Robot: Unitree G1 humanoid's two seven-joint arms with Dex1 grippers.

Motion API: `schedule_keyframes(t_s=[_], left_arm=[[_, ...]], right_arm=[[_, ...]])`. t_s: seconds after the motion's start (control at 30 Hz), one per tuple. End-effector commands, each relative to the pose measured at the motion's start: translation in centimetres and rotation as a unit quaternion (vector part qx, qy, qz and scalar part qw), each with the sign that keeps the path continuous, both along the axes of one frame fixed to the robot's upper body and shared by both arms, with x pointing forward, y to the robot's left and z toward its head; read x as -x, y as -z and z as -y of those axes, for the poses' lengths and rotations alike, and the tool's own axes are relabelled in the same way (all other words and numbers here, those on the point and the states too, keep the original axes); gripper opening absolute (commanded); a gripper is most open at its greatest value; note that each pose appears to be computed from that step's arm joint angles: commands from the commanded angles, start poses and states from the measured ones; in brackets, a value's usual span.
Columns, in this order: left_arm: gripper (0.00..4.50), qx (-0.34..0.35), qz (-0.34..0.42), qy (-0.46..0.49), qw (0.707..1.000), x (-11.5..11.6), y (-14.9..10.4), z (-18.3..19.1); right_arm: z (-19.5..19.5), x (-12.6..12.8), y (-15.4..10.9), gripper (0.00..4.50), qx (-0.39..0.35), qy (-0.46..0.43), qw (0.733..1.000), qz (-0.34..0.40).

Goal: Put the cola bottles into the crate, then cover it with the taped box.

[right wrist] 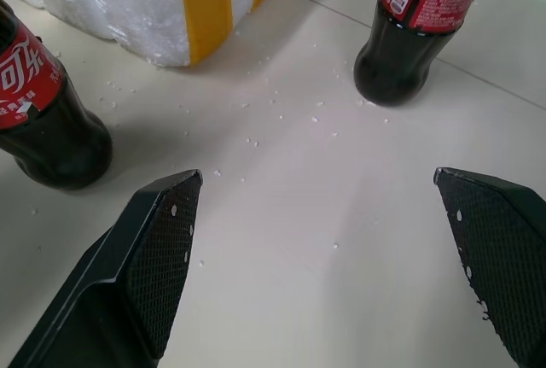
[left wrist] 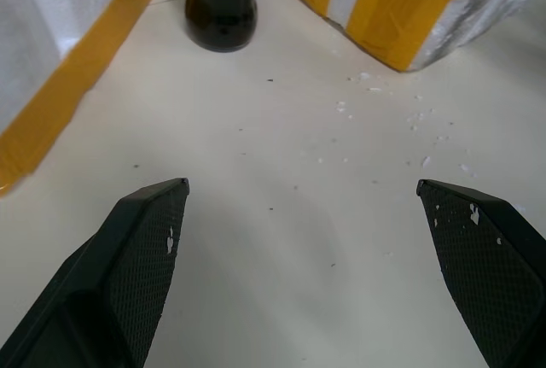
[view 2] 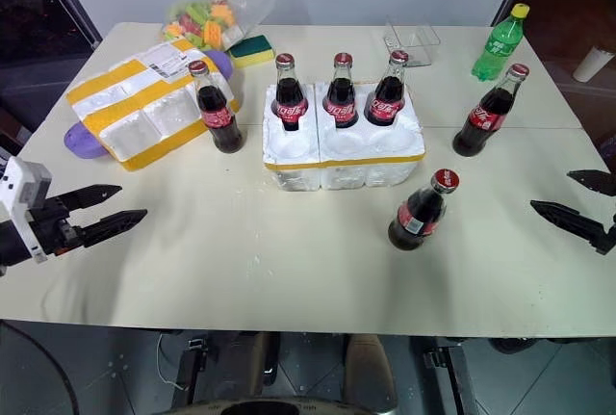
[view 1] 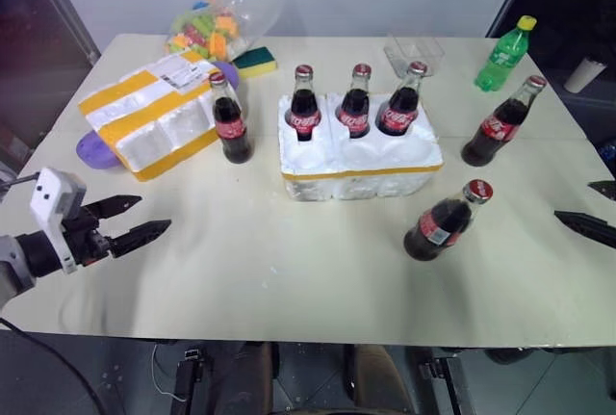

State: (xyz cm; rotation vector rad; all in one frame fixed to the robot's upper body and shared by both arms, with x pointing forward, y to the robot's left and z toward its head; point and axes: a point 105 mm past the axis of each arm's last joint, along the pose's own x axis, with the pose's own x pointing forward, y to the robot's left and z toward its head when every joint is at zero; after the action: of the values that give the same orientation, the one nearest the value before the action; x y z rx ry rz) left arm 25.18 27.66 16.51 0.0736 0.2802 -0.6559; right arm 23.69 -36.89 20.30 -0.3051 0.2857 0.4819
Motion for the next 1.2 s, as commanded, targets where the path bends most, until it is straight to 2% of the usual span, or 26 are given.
schedule_keyframes(t_s=[0.03, 0.6, 0.83, 1.03, 1.2], left_arm=[[4.49, -0.019, 0.008, 0.015, 1.000, 0.3, -0.3, 0.4], [4.49, 0.006, -0.006, 0.027, 1.000, 0.5, 0.5, 1.6], [4.49, 0.015, 0.014, 0.007, 1.000, -0.5, -0.3, 1.3], [4.49, 0.052, 0.080, -0.025, 0.995, -4.1, -2.7, 2.1], [4.49, 0.055, 0.104, -0.026, 0.993, -9.1, -3.4, 4.5]], right_arm=[[0.3, 0.1, -1.0, 4.50, 0.013, 0.001, 1.000, 0.020], [0.7, 0.3, -0.3, 4.50, 0.015, 0.010, 1.000, 0.023], [1.0, 0.1, -0.5, 4.50, -0.007, 0.018, 1.000, 0.022], [-1.6, -0.4, -4.8, 4.50, -0.037, -0.037, 0.997, 0.063], [-6.0, -0.7, -7.7, 4.50, -0.058, -0.126, 0.988, 0.064]])
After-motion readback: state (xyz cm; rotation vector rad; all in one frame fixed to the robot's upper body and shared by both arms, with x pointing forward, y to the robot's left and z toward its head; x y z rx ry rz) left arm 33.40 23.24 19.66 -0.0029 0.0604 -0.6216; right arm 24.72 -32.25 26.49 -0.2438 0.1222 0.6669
